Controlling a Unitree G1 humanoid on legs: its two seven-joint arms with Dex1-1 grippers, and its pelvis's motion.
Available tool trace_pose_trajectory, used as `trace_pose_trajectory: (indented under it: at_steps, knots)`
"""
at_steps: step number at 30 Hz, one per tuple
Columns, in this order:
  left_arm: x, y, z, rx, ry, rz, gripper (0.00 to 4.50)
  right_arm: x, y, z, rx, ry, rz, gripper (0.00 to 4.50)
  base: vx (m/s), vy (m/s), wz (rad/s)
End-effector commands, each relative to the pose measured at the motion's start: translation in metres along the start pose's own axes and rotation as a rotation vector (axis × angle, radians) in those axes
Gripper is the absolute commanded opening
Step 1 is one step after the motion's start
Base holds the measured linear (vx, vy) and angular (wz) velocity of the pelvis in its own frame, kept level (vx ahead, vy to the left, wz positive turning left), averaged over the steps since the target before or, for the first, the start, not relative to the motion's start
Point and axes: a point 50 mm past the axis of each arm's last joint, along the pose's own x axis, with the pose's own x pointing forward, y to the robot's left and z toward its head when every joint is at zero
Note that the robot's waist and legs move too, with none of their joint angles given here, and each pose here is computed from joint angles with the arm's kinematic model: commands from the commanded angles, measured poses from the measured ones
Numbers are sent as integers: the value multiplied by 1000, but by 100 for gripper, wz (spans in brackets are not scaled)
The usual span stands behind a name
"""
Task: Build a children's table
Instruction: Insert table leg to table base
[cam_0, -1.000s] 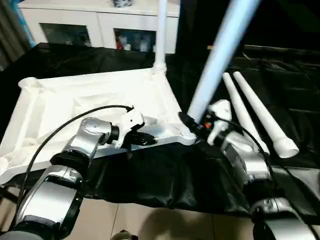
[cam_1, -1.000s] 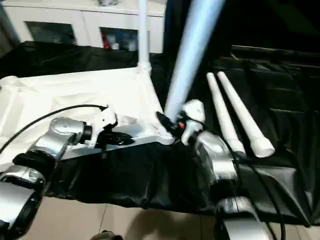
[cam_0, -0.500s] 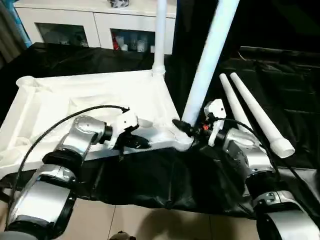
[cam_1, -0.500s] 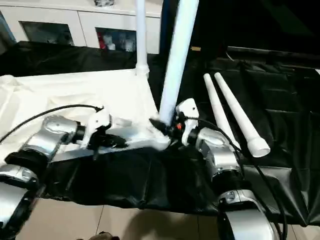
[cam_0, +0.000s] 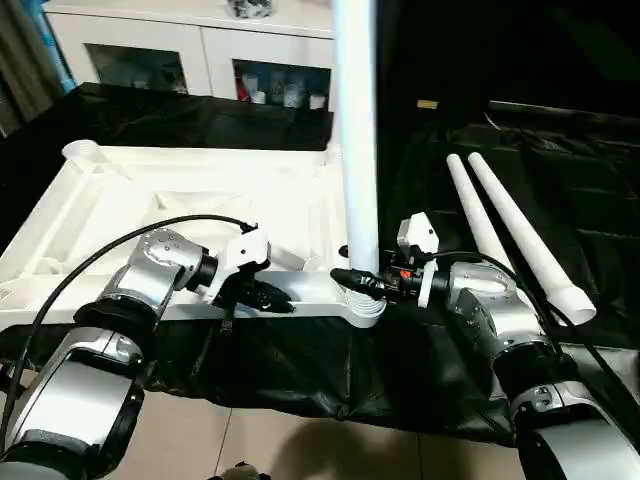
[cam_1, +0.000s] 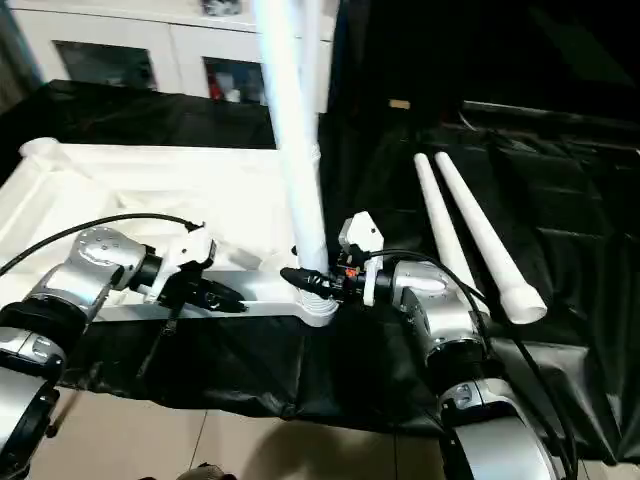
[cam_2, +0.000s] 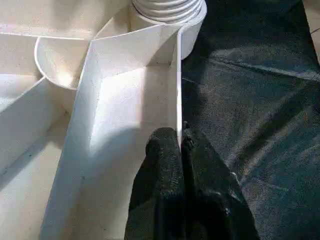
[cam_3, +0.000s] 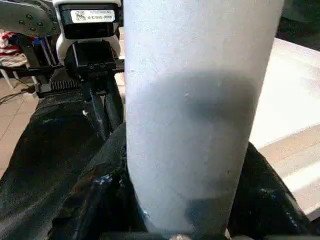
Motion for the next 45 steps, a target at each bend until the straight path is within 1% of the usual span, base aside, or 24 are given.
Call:
trace_pose_trajectory:
  at_steps: [1, 5, 9, 13, 16, 17, 19, 22, 24, 26, 30, 34, 36, 37, 39, 40, 41, 42, 43, 44, 45]
  knots:
    - [5, 1, 13, 62, -13, -17, 0, 3, 18, -37, 103, 122, 57, 189, 0, 0, 0]
    - [4, 2, 12, 58, -24, 12, 0, 1, 17, -37, 97, 76, 4, 189, 0, 0, 0]
    - [3, 4, 12, 56, -43, 58, 0, -5, 9, -30, 110, -44, -141, 189, 0, 0, 0]
    - [3, 4, 12, 54, -55, 68, 0, -8, 7, -29, 107, -74, -191, 189, 0, 0, 0]
    - [5, 3, 11, 47, -64, 77, 0, -15, 4, -30, 114, -119, -277, 189, 0, 0, 0]
    - [5, 3, 11, 47, -64, 77, 0, -15, 4, -30, 114, -119, -277, 189, 0, 0, 0]
    - [6, 2, 8, 44, -61, 85, 0, -23, 3, -33, 132, -141, -341, 189, 0, 0, 0]
    - [8, 1, 6, 42, -58, 86, 0, -27, 6, -39, 133, -135, -360, 189, 0, 0, 0]
    - [9, 1, 5, 42, -57, 88, 0, -29, 6, -40, 130, -135, -369, 189, 0, 0, 0]
    - [8, 1, 5, 43, -57, 89, 0, -31, 6, -39, 127, -139, -380, 189, 0, 0, 0]
    - [7, 1, 4, 45, -54, 103, 0, -40, 3, -35, 116, -168, -423, 189, 0, 0, 0]
    - [6, 2, 3, 46, -53, 115, 0, -47, 3, -32, 99, -182, -446, 189, 0, 0, 0]
    - [4, 3, 6, 47, -78, 127, 0, -50, 2, -29, 91, -194, -461, 189, 0, 0, 0]
    - [2, 5, 11, 61, -111, 154, 0, -51, -1, -26, 86, -206, -471, 189, 0, 0, 0]
    - [1, 7, 13, 66, -131, 171, 0, -50, -1, -24, 84, -211, -473, 189, 0, 0, 0]
    - [-2, 8, 19, 48, -175, 160, 0, -49, -3, -22, 79, -216, -470, 189, 0, 0, 0]
    - [-5, 9, 23, 34, -212, 147, 43, -48, -4, -20, 75, -219, -468, 189, 0, 0, 0]
    - [-10, 10, 32, 32, -270, 140, 43, -46, -4, -17, 69, -224, -463, 189, 0, 0, 0]
    - [-11, 10, 32, 33, -276, 139, 54, -46, -4, -16, 68, -224, -462, 189, 0, 0, 0]
    - [-13, 12, 37, 33, -301, 142, 60, -45, -5, -15, 66, -227, -460, 189, 0, 0, 0]
    - [-18, 14, 45, 37, -344, 157, 64, -45, -5, -14, 64, -228, -457, 189, 0, 0, 0]
